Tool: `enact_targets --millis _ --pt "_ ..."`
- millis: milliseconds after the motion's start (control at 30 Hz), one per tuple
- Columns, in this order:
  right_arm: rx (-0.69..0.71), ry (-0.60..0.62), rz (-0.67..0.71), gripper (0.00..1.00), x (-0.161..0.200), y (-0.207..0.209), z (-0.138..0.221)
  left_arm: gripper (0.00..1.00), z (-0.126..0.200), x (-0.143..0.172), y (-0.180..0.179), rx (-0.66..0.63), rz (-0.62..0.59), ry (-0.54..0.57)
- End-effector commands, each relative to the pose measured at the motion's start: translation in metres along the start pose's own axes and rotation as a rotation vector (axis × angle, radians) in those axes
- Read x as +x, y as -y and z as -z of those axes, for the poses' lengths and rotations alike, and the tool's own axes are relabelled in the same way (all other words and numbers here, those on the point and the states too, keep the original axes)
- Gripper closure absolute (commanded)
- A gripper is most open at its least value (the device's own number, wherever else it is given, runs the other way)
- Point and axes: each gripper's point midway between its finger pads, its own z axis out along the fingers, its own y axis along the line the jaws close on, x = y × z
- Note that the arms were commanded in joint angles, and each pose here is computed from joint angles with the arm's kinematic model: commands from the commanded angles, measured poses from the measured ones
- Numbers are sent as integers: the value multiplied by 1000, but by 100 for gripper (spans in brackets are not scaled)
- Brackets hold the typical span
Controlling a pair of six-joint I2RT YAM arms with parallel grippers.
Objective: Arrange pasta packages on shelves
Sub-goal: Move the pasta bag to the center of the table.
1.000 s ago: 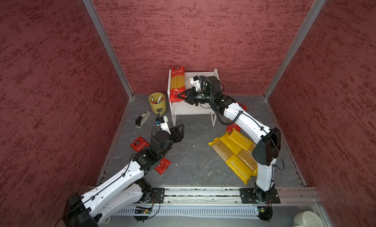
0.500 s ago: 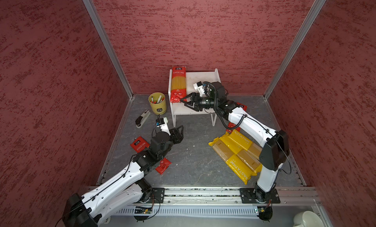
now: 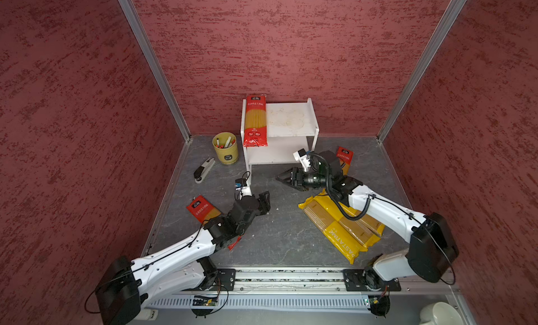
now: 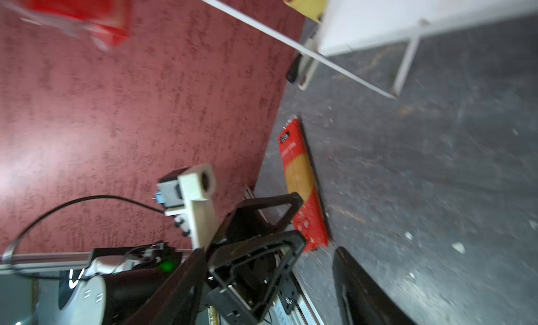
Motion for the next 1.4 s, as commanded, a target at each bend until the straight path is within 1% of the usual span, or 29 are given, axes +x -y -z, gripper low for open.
enact_targets --millis 0,100,167,333,433,500,600,667,733,867,1100,1200,1300,1367 --pt "85 0 -18 30 20 35 -17 30 -5 21 -28 -127 21 -41" --pt "107 -61 -32 31 44 51 -41 30 -4 32 -48 -219 28 -94" --pt "114 -94 -27 32 55 60 -57 30 0 33 -64 -280 39 -115" --pt "118 -190 11 34 73 65 -101 30 18 36 -117 -424 163 -145" --pt "135 -230 35 35 83 64 -120 29 36 31 -148 -529 231 -147" --pt "144 -261 53 35 92 63 -130 27 50 27 -168 -609 268 -130" --pt "172 -384 92 36 114 66 -150 26 64 23 -187 -668 315 -96" --pt "172 -440 113 36 129 66 -159 26 67 21 -193 -679 341 -83" --pt "163 -464 117 37 138 65 -165 26 68 20 -195 -681 359 -75" --pt "151 -515 141 37 150 63 -174 26 64 20 -194 -658 376 -69" --pt "170 -617 158 37 173 72 -197 26 59 28 -197 -641 419 -64" --pt "171 -648 169 43 180 73 -205 27 57 29 -196 -622 436 -61" --pt "153 -655 178 52 181 69 -209 27 54 28 -193 -607 430 -66" --pt "143 -645 183 60 180 66 -208 27 52 28 -191 -600 425 -77"
